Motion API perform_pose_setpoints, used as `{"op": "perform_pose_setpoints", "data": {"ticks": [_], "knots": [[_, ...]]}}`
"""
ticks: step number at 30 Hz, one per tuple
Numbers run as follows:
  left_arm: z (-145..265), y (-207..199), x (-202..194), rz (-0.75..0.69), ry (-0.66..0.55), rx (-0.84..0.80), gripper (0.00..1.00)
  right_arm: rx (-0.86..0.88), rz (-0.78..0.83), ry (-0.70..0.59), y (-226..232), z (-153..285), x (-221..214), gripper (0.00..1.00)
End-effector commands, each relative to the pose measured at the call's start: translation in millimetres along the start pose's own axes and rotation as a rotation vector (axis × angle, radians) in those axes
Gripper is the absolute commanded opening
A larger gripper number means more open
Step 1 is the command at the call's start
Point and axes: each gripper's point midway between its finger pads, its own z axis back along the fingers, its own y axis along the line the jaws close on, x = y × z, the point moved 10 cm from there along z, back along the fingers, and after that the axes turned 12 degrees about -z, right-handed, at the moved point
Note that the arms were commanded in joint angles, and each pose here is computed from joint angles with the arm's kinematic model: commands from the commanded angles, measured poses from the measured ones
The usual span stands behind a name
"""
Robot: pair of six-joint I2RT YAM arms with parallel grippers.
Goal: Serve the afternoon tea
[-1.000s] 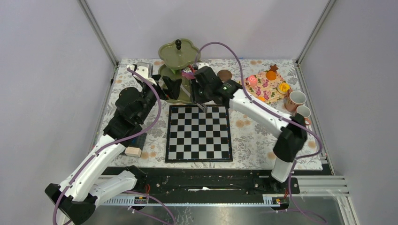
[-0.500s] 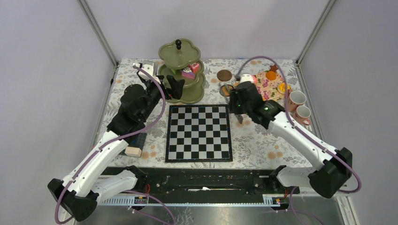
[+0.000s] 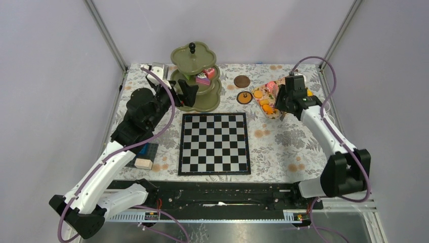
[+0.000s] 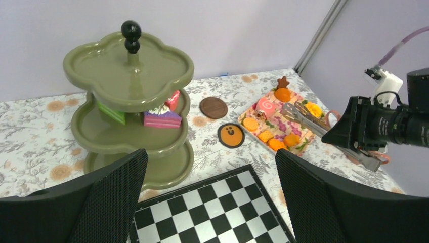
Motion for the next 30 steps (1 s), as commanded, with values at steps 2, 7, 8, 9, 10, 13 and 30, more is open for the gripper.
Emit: {"op": "perform_pose_setpoints", "data": {"ticks": [2, 7, 8, 9, 10, 13, 30], "knots": [[0.6, 7.1, -17.0, -0.054, -0.015, 0.048, 0.99, 0.123, 0.061, -0.005, 9.3, -21.7, 27.0, 0.44], [2.0, 7.9, -26.5, -0.057, -0.007, 0.051, 0.99, 0.159, 0.029, -0.011, -4.7, -38.0, 41.2, 0.44], [2.4, 8.2, -27.4, -0.058, -0.007, 0.053, 0.99, 0.171, 0.009, -0.005, -7.3, -40.3, 44.2, 0.44], [2.9, 8.6, -28.4, -0.059, -0.006, 0.057, 0.99, 0.181, -0.012, 0.007, -10.5, -43.2, 46.5, 0.44], [3.7, 8.8, -28.6, -0.058, -0.008, 0.059, 0.99, 0.194, -0.034, 0.020, -12.4, -46.0, 48.0, 0.44], [5.8, 9.6, -29.0, -0.057, -0.015, 0.066, 0.99, 0.234, -0.105, 0.059, -18.6, -54.4, 51.1, 0.45], [6.0, 10.3, -30.0, -0.057, -0.014, 0.074, 0.99, 0.296, -0.255, 0.129, -11.8, -101.6, 72.4, 0.34]]}}
